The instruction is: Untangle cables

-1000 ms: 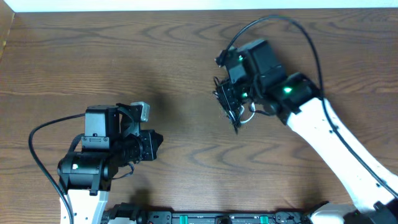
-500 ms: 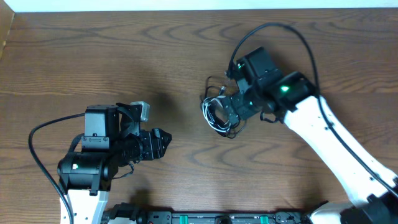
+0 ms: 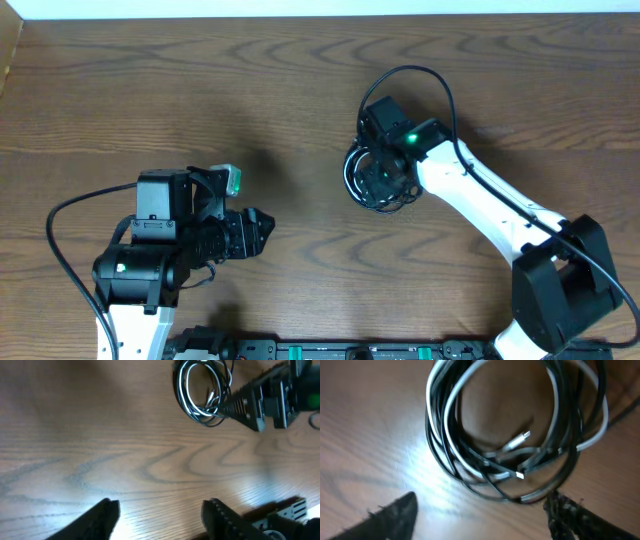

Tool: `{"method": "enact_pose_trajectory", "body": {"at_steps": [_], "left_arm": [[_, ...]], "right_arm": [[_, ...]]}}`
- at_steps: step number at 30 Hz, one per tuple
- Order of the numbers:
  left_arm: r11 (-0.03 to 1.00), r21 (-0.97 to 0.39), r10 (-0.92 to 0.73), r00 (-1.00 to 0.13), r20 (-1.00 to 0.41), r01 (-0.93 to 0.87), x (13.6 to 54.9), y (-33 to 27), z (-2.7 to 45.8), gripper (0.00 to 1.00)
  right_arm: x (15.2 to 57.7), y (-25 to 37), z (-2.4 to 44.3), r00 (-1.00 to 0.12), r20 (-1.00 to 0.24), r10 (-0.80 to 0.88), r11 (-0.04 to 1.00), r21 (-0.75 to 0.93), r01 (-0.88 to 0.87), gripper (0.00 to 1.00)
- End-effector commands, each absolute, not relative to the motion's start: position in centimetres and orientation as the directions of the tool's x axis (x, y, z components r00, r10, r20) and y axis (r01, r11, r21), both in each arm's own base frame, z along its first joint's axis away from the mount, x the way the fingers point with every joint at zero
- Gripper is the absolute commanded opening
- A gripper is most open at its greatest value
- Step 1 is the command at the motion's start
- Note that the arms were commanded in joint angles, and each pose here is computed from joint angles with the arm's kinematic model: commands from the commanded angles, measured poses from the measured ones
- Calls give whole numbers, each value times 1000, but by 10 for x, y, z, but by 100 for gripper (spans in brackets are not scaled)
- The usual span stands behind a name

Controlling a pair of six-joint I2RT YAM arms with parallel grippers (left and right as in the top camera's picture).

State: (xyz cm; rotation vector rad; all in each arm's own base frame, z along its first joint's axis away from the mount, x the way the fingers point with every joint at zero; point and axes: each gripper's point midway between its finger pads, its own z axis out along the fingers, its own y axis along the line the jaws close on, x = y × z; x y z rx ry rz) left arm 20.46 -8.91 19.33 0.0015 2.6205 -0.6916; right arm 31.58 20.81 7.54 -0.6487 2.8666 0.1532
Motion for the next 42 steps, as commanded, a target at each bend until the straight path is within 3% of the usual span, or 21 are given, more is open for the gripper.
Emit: {"method": "enact_pose_trajectory", "body": {"at_steps": [1,5,9,12,26,36,40,41,42], "left_arm": [[878,-469,-104,-915,-391,101,202,-88,190,50],[878,-469,-104,-916,-387,99,201,-88,189,49],[878,-468,-103,-916,-388,99,201,-88,189,50],[878,-469,-104,-916,-387,99,201,-88,189,50],[855,-509,-101,-932,-349,98,193,-95,190,49],[896,-434,-85,-923,-376,94,197,-83,184,50],[896,-434,-85,-923,-376,94,197,-83,184,49],[896,-434,-85,-923,-376,94,197,-83,184,49],[896,-434,-85,-923,-376,94,197,-83,184,49]], "right_arm": [[320,213,62,-887,-206,-412,899,64,-433,68],[319,216,45,-881,-177,-438,888,65,-455,72],[298,242,35,-785,-156,-600,761,190,-620,78],[290,250,33,-759,-153,-633,731,207,-651,83],[285,262,32,-741,-171,-649,713,203,-671,75],[296,254,5,-730,-229,-644,727,116,-677,71],[293,252,1,-732,-224,-644,727,119,-676,57],[292,252,1,-732,-223,-643,727,122,-676,47],[292,252,1,-744,-221,-630,738,128,-663,23]]}}
